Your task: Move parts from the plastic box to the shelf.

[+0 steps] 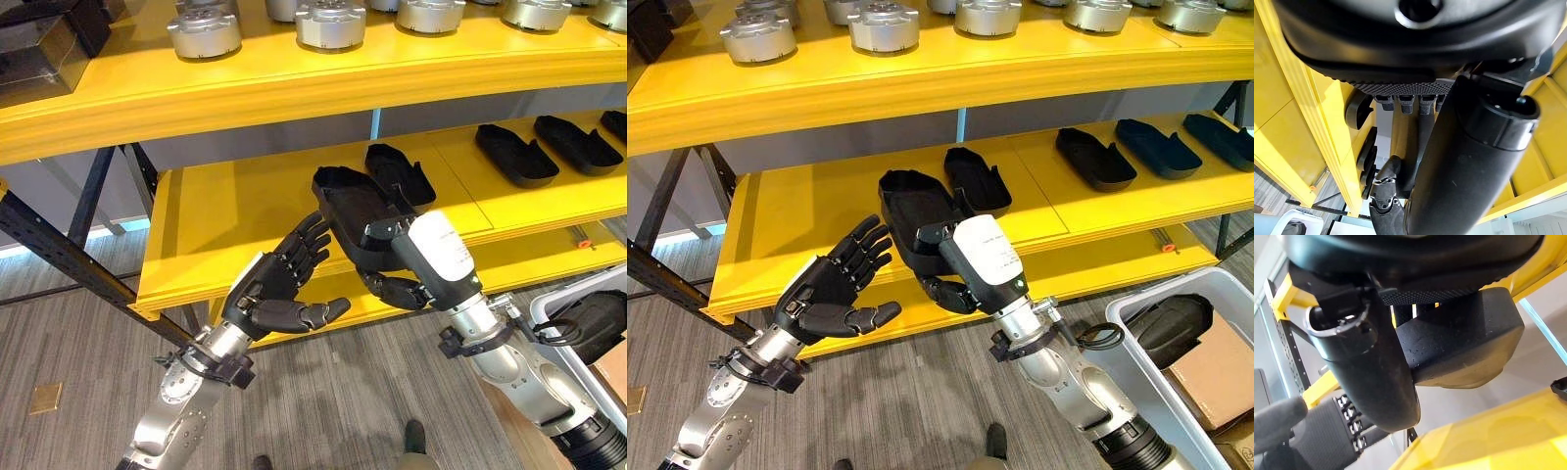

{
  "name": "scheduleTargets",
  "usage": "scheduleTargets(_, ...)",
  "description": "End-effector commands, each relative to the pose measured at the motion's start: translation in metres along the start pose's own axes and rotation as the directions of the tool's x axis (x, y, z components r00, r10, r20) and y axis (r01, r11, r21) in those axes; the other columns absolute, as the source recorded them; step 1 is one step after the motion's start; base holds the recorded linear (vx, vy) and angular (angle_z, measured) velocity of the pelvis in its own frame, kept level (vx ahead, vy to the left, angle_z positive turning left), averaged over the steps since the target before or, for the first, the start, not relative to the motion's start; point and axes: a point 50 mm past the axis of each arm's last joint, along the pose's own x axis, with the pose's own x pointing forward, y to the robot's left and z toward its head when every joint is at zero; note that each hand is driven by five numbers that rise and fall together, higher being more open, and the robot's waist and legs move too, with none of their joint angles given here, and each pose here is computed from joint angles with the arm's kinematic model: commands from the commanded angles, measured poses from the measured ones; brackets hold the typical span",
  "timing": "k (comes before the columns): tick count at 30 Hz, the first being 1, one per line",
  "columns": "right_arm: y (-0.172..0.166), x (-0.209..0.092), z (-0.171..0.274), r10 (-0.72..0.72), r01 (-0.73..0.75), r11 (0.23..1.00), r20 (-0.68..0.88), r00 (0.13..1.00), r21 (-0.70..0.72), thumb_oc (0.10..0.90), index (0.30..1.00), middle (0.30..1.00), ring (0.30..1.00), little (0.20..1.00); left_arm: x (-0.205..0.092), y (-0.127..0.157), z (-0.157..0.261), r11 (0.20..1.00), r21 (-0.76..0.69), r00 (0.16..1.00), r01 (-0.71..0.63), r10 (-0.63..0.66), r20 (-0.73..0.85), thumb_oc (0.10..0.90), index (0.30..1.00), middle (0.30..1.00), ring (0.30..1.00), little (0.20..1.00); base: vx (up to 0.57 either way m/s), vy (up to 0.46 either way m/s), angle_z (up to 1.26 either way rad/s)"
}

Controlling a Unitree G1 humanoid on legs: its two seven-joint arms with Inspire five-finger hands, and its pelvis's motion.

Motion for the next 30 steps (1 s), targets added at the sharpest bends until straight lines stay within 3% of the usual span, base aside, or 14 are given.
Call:
scheduleTargets(1,-0.046,0.035,0.041,-0.218,0.212,0.976,0.285,0.933,0.053,0.400,0.300,0.300,0.300,0.300,0.011,-0.018,0.041,0.993,0.071,0.968,0.091,-0.105,0.230,0.900,1.000,1.000,1.000,1.000,0.09,0.067,0.12)
scheduleTargets(8,-0.045,0.042,0.043,-0.225,0.216,0.974,0.301,0.926,0.065,0.400,0.300,0.300,0.300,0.300,0.011,-0.015,0.042,0.993,0.098,0.969,0.060,-0.081,0.232,0.900,1.000,1.000,1.000,1.000,0.09,0.176,0.09)
scheduleTargets(13,-0.040,0.047,0.037,-0.249,0.250,0.968,0.255,0.934,0.031,0.400,0.300,0.300,0.300,0.300,0.019,-0.019,0.038,0.990,0.070,0.971,0.119,-0.131,0.201,0.900,1.000,1.000,1.000,1.000,0.13,0.418,0.21)
scheduleTargets(18,-0.036,0.051,0.042,-0.260,0.242,0.965,0.265,0.928,0.101,0.400,0.300,0.300,0.300,0.300,0.014,-0.020,0.040,0.990,0.094,0.971,0.103,-0.121,0.208,0.900,1.000,1.000,1.000,1.000,0.12,0.285,-0.37)
scheduleTargets(21,-0.037,0.045,0.043,-0.255,0.240,0.967,0.249,0.934,0.090,0.400,0.300,0.300,0.300,0.300,0.016,-0.023,0.039,0.991,0.077,0.969,0.107,-0.121,0.214,0.900,1.000,1.000,1.000,1.000,0.17,0.059,-0.45)
scheduleTargets(30,-0.036,0.039,0.033,-0.274,0.275,0.961,0.234,0.933,0.029,0.400,0.300,0.300,0.300,0.300,0.020,-0.025,0.035,0.992,0.056,0.958,0.115,-0.126,0.258,0.900,1.000,1.000,1.000,1.000,0.13,-0.112,0.60)
